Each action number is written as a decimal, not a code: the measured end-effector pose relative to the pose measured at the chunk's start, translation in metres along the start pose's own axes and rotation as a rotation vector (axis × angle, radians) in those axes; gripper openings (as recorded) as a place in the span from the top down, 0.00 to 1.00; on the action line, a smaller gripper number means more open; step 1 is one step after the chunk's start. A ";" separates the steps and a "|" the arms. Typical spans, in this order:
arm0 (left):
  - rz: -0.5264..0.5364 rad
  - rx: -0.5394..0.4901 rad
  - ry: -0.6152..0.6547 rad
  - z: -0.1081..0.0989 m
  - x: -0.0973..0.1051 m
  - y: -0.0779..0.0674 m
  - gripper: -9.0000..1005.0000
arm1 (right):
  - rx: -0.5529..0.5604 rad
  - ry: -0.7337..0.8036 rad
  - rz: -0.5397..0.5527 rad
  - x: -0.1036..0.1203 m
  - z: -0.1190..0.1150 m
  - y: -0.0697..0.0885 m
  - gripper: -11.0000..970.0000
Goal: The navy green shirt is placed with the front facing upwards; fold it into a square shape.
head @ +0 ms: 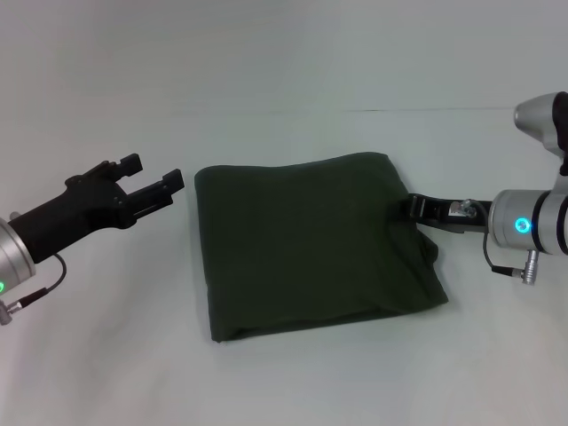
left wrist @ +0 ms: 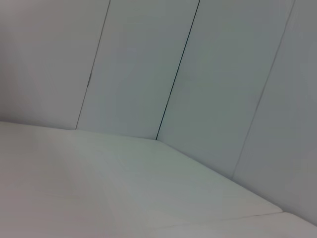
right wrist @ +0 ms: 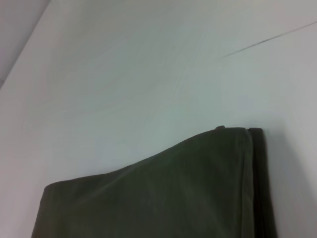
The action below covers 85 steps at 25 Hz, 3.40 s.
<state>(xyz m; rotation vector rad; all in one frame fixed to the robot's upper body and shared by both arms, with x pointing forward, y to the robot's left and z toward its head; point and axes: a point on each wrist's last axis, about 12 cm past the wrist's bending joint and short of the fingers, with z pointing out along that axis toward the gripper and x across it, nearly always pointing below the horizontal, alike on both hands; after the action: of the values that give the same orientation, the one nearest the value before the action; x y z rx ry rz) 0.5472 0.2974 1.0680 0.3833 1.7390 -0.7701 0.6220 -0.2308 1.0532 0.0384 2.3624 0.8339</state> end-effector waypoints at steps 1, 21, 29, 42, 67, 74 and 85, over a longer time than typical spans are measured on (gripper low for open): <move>0.001 0.000 0.001 0.001 0.000 0.000 0.13 | -0.002 -0.005 0.005 0.001 -0.001 -0.001 0.89; 0.007 0.009 0.006 0.006 -0.005 0.001 0.13 | -0.026 -0.071 0.043 0.013 -0.016 -0.020 0.85; 0.006 0.010 0.005 0.006 -0.006 0.001 0.13 | -0.045 -0.072 0.049 0.018 -0.018 -0.022 0.83; 0.006 0.012 0.006 0.006 -0.006 0.001 0.13 | -0.062 -0.088 0.071 0.023 -0.023 -0.026 0.80; -0.010 0.027 -0.008 0.010 -0.006 -0.003 0.13 | -0.146 -0.148 0.010 -0.005 -0.075 -0.043 0.34; -0.013 0.028 -0.008 0.010 -0.007 -0.003 0.13 | -0.192 -0.097 -0.054 -0.003 -0.066 -0.029 0.42; -0.011 0.026 -0.007 0.011 -0.007 -0.003 0.13 | -0.074 0.010 -0.104 0.008 -0.029 -0.022 0.90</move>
<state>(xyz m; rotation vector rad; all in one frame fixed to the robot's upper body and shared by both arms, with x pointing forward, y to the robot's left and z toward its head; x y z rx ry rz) 0.5556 0.2886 1.0734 0.3885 1.7268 -0.8015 0.6026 -0.2627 1.0537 -0.1183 2.3196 0.8719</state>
